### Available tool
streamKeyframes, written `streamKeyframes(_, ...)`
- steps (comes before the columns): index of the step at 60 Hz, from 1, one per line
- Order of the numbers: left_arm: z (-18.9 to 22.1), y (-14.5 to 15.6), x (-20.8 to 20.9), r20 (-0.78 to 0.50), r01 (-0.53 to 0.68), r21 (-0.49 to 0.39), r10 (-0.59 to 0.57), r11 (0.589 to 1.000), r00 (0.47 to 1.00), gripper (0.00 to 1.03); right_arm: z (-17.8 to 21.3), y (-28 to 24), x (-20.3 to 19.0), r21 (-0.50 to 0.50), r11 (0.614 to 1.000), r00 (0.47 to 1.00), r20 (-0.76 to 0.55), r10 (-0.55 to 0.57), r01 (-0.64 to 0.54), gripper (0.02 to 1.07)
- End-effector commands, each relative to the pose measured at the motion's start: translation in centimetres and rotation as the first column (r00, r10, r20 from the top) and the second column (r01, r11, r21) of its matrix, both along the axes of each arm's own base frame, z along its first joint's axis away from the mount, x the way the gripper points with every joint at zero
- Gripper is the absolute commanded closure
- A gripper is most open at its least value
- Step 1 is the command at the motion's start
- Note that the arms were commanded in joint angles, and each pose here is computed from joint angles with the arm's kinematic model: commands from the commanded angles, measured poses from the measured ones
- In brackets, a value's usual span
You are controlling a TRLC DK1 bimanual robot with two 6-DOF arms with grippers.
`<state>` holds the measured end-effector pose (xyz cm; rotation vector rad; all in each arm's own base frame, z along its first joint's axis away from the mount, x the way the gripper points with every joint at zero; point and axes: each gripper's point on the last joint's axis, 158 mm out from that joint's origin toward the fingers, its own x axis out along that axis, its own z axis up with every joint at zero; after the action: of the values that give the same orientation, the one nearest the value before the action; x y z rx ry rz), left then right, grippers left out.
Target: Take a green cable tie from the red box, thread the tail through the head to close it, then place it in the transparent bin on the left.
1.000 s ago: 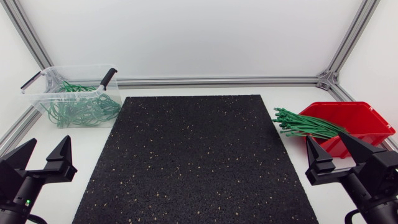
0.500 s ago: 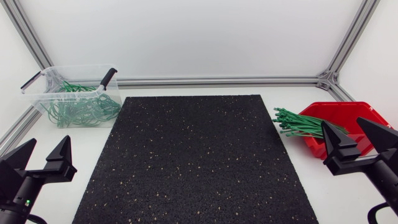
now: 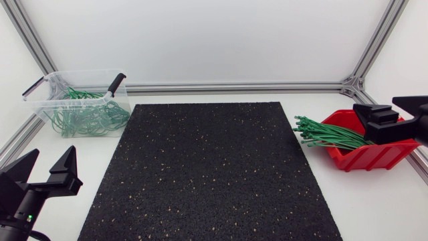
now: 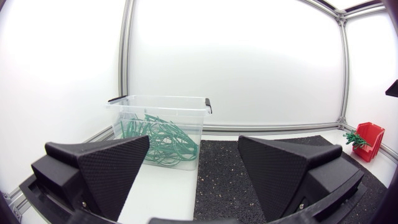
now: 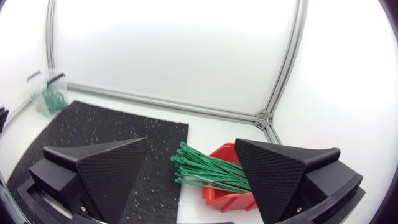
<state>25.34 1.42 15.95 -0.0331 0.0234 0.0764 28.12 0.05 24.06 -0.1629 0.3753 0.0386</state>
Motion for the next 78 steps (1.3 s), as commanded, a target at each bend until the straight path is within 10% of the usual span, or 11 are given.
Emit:
streamKeyframes(1,-2.4,0.3,0.1,-0.052,-0.014,-0.017,0.013,1.0,0.999,0.04,0.4,-0.7,1.0,-0.15,0.987,0.995,-0.09,0.04,-0.053,0.06)
streamKeyframes(31,-2.4,0.4,0.1,-0.057,-0.017,-0.017,0.016,1.0,0.998,0.04,-6.3,-1.7,4.2,-0.176,0.884,0.795,-0.536,0.283,-0.434,0.06)
streamKeyframes(67,-2.7,0.3,0.1,-0.068,-0.011,-0.018,0.01,1.0,0.998,0.04,-16.3,-2.9,3.0,-0.199,0.624,0.536,-0.736,0.414,-0.756,0.15)
streamKeyframes(78,-2.7,0.3,0.1,-0.069,-0.011,-0.018,0.01,1.0,0.998,0.04,-18.7,-3.1,2.8,-0.261,0.547,0.53,-0.738,0.418,-0.795,0.19)
